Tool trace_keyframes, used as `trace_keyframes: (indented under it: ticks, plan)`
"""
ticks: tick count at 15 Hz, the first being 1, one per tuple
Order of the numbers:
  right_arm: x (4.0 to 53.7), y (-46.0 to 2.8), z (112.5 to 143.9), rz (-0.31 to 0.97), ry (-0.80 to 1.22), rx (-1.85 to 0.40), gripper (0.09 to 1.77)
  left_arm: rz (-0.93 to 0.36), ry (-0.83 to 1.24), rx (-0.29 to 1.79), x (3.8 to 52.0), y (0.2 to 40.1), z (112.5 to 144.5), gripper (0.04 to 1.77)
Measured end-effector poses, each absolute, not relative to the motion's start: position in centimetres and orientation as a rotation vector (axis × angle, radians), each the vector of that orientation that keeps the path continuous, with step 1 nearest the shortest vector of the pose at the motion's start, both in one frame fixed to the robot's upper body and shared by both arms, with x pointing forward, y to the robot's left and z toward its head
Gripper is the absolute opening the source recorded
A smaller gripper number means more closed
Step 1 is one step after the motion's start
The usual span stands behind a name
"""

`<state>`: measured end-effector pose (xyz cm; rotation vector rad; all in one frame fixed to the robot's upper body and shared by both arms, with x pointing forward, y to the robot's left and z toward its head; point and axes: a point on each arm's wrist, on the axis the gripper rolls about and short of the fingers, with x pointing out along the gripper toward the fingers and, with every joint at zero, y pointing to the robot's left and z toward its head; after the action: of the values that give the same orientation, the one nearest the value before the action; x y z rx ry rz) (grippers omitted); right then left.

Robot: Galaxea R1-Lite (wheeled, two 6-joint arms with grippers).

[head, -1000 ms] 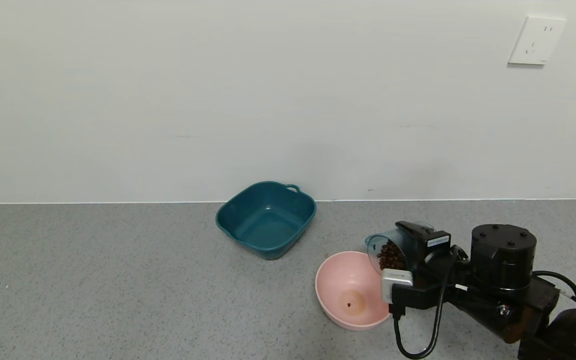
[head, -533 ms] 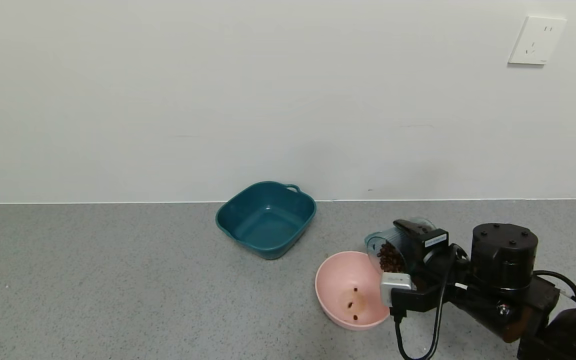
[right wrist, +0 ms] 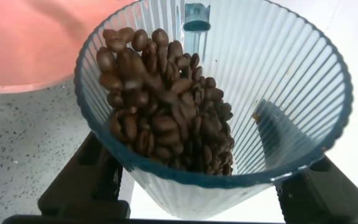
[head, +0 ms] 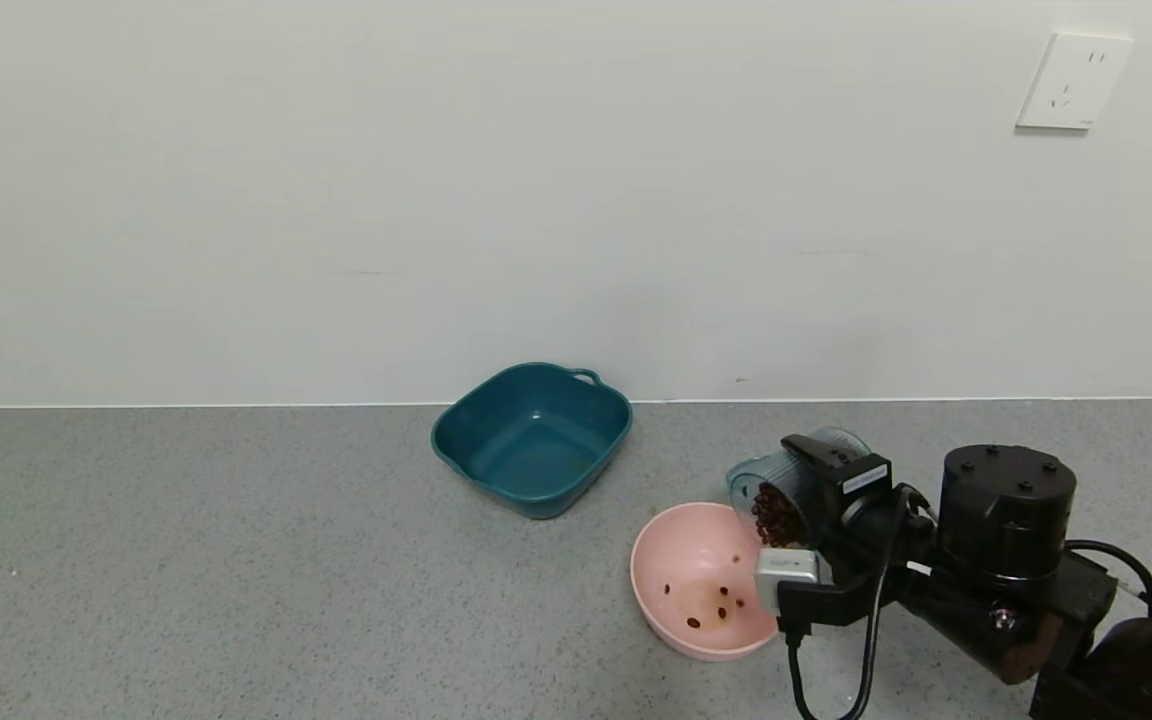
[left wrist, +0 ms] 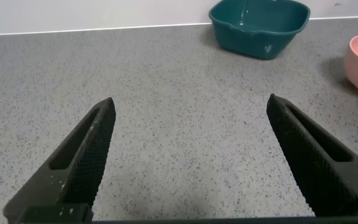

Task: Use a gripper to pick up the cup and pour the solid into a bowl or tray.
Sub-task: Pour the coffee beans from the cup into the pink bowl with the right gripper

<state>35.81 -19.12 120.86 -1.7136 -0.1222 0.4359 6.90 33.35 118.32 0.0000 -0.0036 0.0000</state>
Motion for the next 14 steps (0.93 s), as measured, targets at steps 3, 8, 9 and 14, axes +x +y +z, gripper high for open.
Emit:
trace_keyframes:
  ticks: [3, 8, 9, 14]
  plan:
    - [35.57, -18.59, 120.85, 0.440, -0.131, -1.724, 1.37, 0.000, -0.004, 0.000, 6.90, 33.35, 118.32, 1.75]
    - [35.50, -18.41, 120.79, 0.440, -0.139, -1.742, 1.37, 0.000, -0.003, 0.000, 6.90, 33.35, 118.31, 1.75]
    - [35.42, -18.40, 120.72, 0.439, -0.134, -1.747, 1.37, 0.000, -0.004, 0.000, 6.90, 33.35, 118.32, 1.75]
    - [35.41, -18.28, 120.78, 0.436, -0.140, -1.755, 1.37, 0.000, -0.004, 0.000, 6.90, 33.35, 118.32, 1.75]
